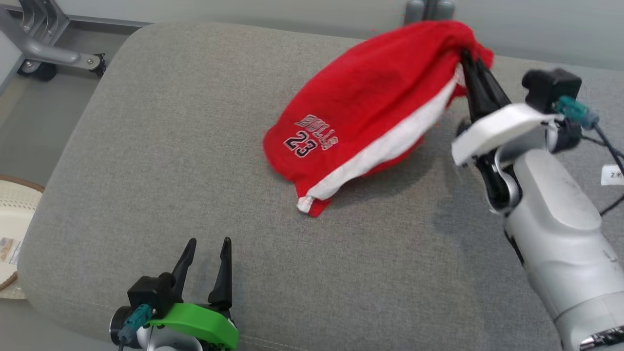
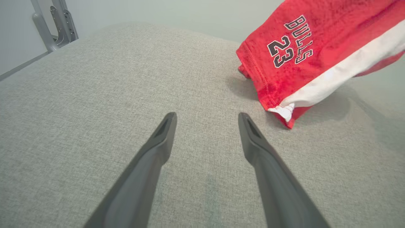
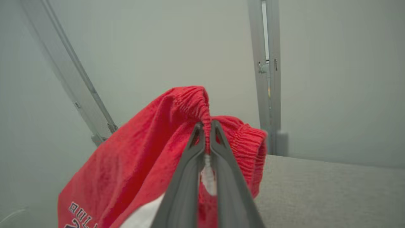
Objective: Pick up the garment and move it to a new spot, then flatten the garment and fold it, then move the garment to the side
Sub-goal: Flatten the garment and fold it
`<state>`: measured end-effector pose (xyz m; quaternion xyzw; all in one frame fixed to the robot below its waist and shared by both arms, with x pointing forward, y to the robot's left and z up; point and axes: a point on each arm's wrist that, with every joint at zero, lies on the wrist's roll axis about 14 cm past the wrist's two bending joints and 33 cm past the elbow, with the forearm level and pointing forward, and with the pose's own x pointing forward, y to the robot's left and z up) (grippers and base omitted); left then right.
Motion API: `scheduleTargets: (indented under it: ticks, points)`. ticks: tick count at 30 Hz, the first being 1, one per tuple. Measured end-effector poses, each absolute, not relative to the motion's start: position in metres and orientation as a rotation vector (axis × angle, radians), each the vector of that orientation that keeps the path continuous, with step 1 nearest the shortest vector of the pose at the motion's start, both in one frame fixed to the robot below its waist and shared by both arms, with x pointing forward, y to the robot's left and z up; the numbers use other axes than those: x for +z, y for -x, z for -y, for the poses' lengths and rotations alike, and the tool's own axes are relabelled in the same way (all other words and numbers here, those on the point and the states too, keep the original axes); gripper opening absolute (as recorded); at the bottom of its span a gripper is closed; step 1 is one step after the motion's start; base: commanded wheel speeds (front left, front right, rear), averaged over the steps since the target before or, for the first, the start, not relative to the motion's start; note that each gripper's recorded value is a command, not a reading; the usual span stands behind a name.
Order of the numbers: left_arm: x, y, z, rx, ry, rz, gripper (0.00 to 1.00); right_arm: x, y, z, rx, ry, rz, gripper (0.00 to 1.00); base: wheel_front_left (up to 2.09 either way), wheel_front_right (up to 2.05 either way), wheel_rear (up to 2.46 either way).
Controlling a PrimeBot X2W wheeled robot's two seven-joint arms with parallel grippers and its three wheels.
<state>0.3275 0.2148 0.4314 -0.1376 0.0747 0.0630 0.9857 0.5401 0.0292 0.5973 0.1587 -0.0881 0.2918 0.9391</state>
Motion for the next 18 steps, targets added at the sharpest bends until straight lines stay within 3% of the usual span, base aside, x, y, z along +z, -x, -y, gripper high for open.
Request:
scheduleTargets:
  ticks: [6, 7, 8, 9, 18]
  points:
    - [0.432, -0.334, -0.207, 0.102, 0.282, -0.151, 1.0, 0.489, -0.547, 0.031, 0.427, -0.147, -0.098, 0.03, 0.0, 0.0, 0.0]
    - [0.433, -0.336, -0.206, 0.094, 0.281, -0.148, 1.0, 0.481, -0.546, 0.038, 0.411, -0.13, -0.117, 0.33, 0.0, 0.0, 0.0]
    - [0.434, -0.338, -0.203, 0.085, 0.28, -0.146, 1.0, 0.474, -0.544, 0.046, 0.397, -0.111, -0.135, 0.5, 0.0, 0.0, 0.0]
    - [0.435, -0.341, -0.201, 0.076, 0.279, -0.144, 1.0, 0.466, -0.541, 0.054, 0.377, -0.108, -0.155, 1.0, 0.0, 0.0, 0.0]
    - [0.437, -0.355, -0.182, 0.004, 0.257, -0.14, 1.0, 0.465, -0.516, 0.116, 0.248, -0.092, -0.118, 1.0, 0.0, 0.0, 0.0]
